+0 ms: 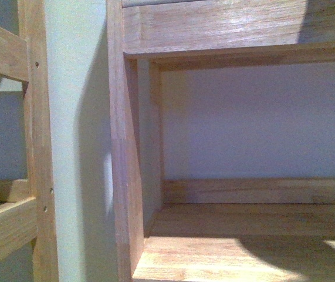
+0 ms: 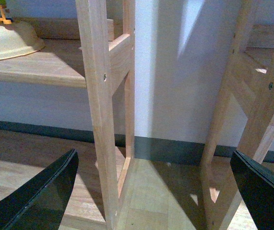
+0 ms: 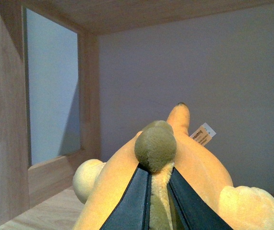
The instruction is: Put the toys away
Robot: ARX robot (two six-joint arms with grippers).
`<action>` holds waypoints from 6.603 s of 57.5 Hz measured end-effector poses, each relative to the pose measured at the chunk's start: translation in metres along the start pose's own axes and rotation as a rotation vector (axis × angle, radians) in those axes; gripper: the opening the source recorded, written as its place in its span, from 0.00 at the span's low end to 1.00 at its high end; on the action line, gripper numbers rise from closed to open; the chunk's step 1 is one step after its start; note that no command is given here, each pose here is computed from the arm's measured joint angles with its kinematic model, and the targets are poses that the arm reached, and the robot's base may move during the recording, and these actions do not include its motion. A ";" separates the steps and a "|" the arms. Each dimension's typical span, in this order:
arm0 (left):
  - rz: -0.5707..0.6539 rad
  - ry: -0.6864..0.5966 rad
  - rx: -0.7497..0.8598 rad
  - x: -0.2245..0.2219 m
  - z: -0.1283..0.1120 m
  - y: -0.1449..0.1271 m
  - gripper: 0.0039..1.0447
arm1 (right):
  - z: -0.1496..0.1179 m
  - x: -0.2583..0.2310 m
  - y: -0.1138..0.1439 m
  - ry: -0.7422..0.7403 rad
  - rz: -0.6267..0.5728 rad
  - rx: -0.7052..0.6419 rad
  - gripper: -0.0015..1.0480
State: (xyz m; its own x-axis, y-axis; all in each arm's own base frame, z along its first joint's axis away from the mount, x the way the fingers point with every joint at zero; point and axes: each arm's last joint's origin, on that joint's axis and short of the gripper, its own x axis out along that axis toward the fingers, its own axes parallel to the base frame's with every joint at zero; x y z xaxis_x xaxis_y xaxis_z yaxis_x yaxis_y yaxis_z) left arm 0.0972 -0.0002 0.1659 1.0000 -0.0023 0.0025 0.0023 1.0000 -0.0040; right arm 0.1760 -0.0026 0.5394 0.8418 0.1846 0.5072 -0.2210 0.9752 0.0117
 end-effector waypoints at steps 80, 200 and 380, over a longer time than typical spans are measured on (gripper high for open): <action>0.000 0.000 0.000 0.000 0.000 0.000 0.94 | -0.112 0.142 0.098 0.019 0.041 0.152 0.06; 0.000 0.000 0.000 0.000 0.000 0.000 0.94 | -0.130 0.142 0.106 0.052 0.067 0.228 0.52; 0.000 0.000 0.000 0.000 0.000 0.000 0.94 | -0.217 -0.193 0.013 0.505 -0.226 -0.017 0.72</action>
State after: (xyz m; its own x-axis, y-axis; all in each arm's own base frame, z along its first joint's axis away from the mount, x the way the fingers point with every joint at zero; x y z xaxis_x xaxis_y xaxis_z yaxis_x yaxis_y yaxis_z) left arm 0.0972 -0.0002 0.1659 1.0000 -0.0019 0.0025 0.0019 1.0000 -0.0040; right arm 0.1172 0.0011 0.2548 0.9998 0.0019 0.0174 -0.0029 0.9984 0.0568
